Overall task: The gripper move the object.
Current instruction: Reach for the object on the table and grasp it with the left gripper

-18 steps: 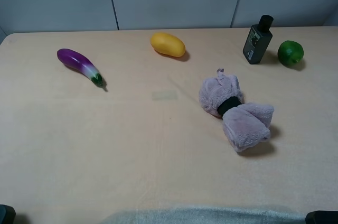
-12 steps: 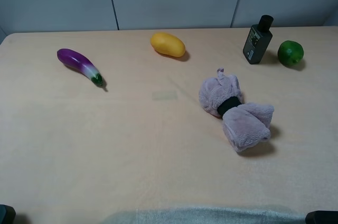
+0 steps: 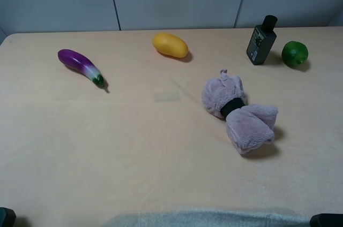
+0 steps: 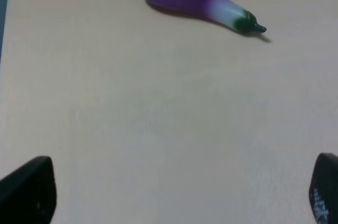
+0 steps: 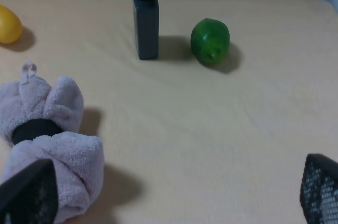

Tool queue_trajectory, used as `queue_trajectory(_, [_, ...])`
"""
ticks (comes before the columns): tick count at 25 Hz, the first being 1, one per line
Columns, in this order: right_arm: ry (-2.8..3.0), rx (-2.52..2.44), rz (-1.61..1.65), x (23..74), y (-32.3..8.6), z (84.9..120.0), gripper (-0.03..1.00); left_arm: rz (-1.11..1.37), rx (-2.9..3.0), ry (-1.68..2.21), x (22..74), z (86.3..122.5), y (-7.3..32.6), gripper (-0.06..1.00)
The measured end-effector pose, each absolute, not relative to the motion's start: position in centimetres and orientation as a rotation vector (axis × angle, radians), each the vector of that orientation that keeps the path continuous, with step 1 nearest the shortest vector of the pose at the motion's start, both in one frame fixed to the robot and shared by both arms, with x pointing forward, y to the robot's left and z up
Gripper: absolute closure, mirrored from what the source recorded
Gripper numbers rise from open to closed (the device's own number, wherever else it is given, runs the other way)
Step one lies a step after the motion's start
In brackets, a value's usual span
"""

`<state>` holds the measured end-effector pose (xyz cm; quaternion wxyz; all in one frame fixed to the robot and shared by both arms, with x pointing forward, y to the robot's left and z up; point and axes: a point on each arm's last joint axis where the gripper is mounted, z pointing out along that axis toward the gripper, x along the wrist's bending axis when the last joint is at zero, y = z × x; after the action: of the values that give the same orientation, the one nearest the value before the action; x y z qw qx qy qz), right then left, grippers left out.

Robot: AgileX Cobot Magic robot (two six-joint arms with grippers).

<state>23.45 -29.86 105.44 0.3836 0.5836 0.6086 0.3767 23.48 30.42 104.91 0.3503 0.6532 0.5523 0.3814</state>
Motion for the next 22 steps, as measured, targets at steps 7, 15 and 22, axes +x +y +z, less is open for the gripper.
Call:
queue_trajectory(7, [1.551,1.488,0.96,23.5,-29.9,105.4,0.28,0.988,1.692,1.43,23.5,104.9,30.4,-0.01])
queue_trajectory(15, [1.551,1.488,0.96,23.5,-29.9,105.4,0.28,0.978,1.704,1.44,24.3,107.2,30.4,-0.01])
queue_trajectory(22, [1.551,1.488,0.96,23.5,-29.9,105.4,0.28,0.911,1.779,1.5,27.3,110.1,30.1,-0.01])
